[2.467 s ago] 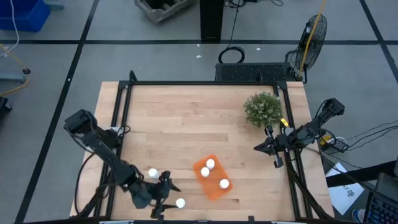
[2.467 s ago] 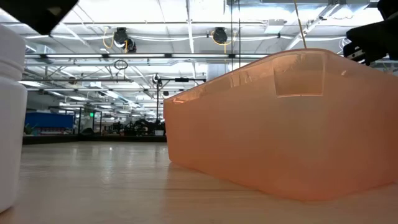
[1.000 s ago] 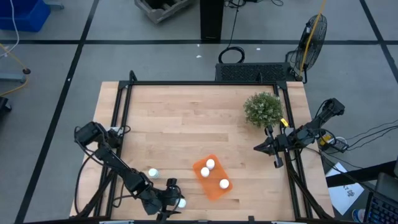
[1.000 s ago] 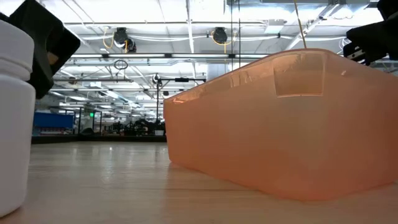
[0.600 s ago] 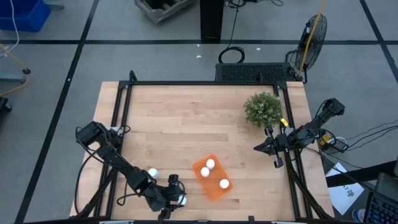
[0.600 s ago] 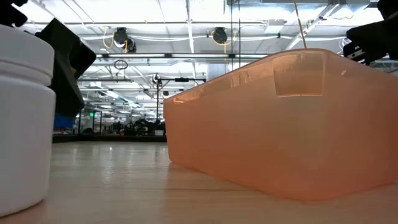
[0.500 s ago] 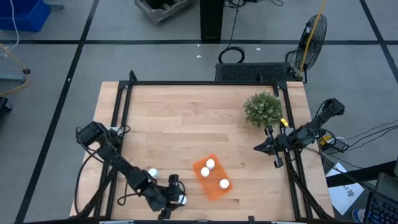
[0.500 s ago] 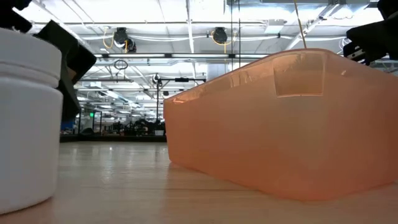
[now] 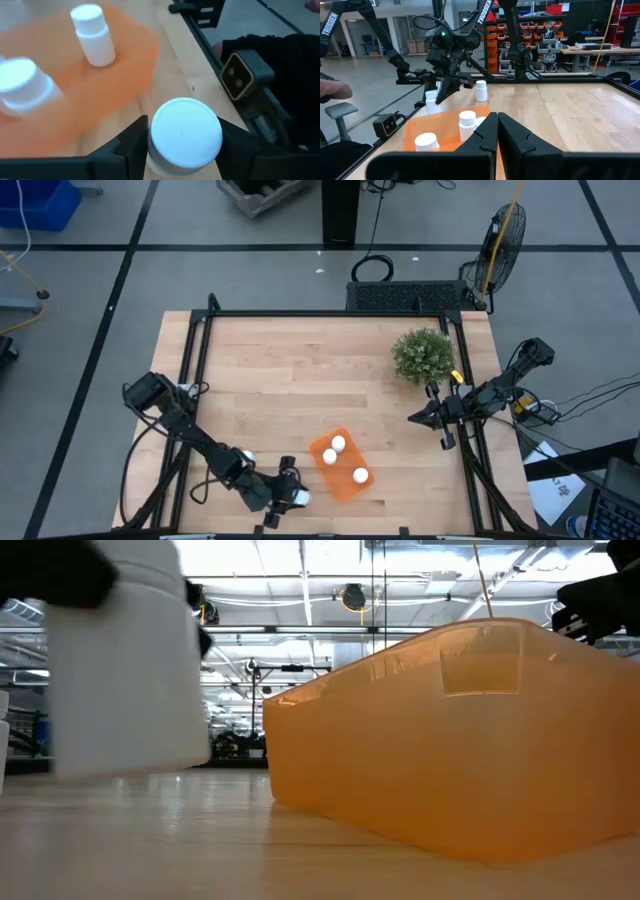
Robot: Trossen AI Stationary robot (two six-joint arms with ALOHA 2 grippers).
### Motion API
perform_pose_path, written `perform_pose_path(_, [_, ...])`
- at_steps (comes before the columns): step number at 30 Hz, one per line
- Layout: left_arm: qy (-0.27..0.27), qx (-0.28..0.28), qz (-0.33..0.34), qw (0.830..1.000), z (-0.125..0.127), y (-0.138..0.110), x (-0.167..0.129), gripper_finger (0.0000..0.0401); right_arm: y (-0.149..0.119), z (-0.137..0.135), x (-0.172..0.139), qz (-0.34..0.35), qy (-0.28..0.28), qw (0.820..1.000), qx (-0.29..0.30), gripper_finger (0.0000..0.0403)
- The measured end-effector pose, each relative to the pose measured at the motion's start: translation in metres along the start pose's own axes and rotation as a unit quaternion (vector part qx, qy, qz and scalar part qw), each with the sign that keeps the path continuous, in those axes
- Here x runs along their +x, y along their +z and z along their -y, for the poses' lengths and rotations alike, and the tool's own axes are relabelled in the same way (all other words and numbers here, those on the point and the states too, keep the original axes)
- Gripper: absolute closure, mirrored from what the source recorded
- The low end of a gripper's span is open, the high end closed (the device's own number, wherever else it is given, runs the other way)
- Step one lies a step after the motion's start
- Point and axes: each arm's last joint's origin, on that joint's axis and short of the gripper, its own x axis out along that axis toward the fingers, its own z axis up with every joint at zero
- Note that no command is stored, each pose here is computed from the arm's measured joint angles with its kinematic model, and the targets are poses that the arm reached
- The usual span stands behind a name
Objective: Pick and place pill bottles into a basket
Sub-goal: Put the white pill bottle into the orange bin
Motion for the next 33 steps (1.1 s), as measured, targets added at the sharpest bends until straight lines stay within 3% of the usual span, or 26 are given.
perform_pose_path(11, [-0.026, 0.032, 0.049, 0.998, -0.033, 0.049, -0.009, 0.0221, 0.000, 0.000, 0.000, 0.000, 0.000, 1.000, 0.000, 0.0399])
perform_pose_path(19, [-0.046, 0.056, 0.065, 0.995, -0.063, 0.083, 0.000, 0.0212, 0.000, -0.001, 0.001, -0.002, 0.000, 1.000, -0.001, 0.0399])
perform_pose_path(24, [-0.027, 0.068, 0.069, 0.995, -0.090, 0.089, 0.004, 0.0221, -0.001, -0.001, 0.001, -0.004, 0.000, 1.000, -0.003, 0.0399])
perform_pose_path(33, [-0.049, 0.040, 0.071, 0.995, -0.125, 0.087, 0.018, 0.0219, -0.001, -0.001, 0.001, -0.004, 0.000, 1.000, -0.002, 0.0399])
